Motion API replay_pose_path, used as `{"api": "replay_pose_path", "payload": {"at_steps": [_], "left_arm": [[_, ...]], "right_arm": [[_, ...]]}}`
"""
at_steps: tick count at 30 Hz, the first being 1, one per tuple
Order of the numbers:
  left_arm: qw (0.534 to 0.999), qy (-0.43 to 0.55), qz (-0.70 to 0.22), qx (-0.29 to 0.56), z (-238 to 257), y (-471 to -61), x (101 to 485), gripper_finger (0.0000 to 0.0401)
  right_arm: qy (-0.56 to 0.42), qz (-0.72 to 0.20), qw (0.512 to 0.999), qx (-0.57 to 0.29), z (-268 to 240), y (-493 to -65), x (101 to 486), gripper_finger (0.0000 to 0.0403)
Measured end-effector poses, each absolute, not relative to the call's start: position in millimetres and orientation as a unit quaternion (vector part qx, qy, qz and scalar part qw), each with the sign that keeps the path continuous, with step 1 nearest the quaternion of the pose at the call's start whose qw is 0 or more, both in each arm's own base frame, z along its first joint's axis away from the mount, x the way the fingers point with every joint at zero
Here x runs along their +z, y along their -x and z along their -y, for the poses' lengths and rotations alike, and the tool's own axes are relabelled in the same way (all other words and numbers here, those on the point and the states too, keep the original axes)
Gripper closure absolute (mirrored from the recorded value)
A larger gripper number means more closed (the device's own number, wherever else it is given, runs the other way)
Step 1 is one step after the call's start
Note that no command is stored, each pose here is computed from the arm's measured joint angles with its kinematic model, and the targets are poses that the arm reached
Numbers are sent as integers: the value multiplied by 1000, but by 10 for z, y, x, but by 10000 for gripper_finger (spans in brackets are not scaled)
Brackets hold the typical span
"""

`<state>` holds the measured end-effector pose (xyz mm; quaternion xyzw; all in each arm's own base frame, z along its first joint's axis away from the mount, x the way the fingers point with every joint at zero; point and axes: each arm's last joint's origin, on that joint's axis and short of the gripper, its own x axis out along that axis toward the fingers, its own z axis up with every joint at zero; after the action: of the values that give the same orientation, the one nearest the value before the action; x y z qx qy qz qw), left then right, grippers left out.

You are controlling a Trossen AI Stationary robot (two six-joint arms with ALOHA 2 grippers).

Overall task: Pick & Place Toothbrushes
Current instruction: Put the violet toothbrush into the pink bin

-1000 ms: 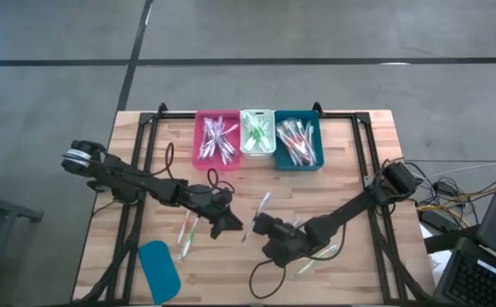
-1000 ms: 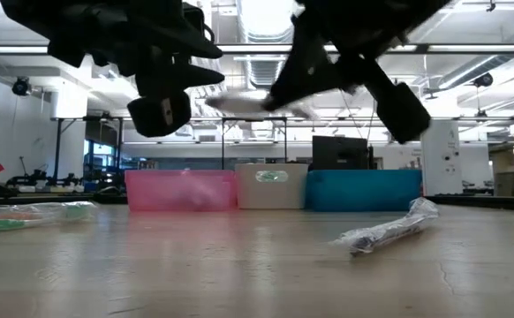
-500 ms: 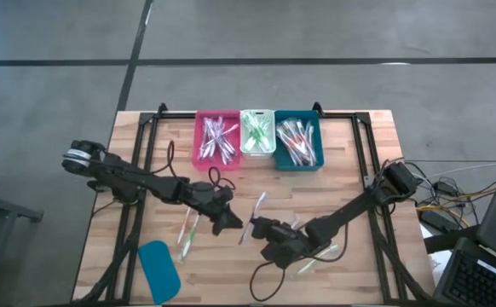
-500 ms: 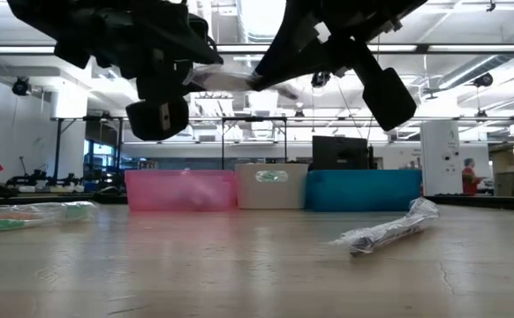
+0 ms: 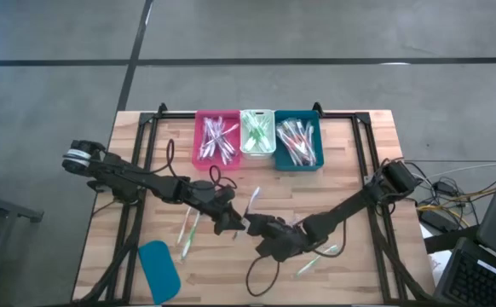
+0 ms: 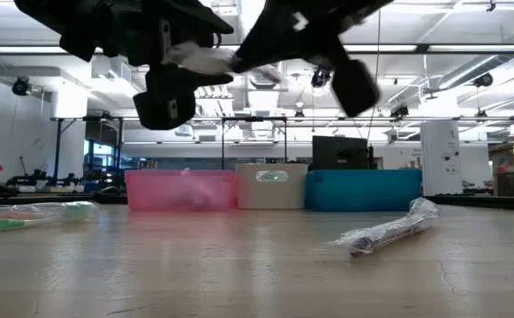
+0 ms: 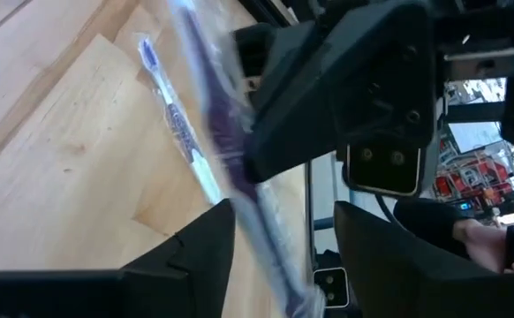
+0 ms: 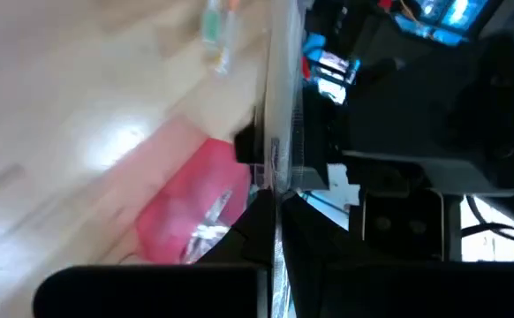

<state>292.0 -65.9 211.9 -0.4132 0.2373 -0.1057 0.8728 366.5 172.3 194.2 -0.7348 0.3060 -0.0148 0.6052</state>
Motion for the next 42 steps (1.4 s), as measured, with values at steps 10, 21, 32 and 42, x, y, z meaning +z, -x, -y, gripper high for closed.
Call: {"api": "replay_pose_path", "payload": {"at_steps": [10,21,32,42], "left_arm": [[872,416,-237,-104,657,-2925,2126,249],[878,403,-237,-99,646,-2923,2113,375],[914,352,-182,-87,370,-2882,2323,375],[930,318,-169,74,-282,-2615,2487,375]], "right_arm": [[736,-305,604,-33,-1607,-3743,1989,394],[733,-294,613,-30,-1690,-3708,2006,377],[608,-301,729,-83,-1890,-3496,1992,280],[439,-371,791,-211,-1570,-3281,1971,231]]}}
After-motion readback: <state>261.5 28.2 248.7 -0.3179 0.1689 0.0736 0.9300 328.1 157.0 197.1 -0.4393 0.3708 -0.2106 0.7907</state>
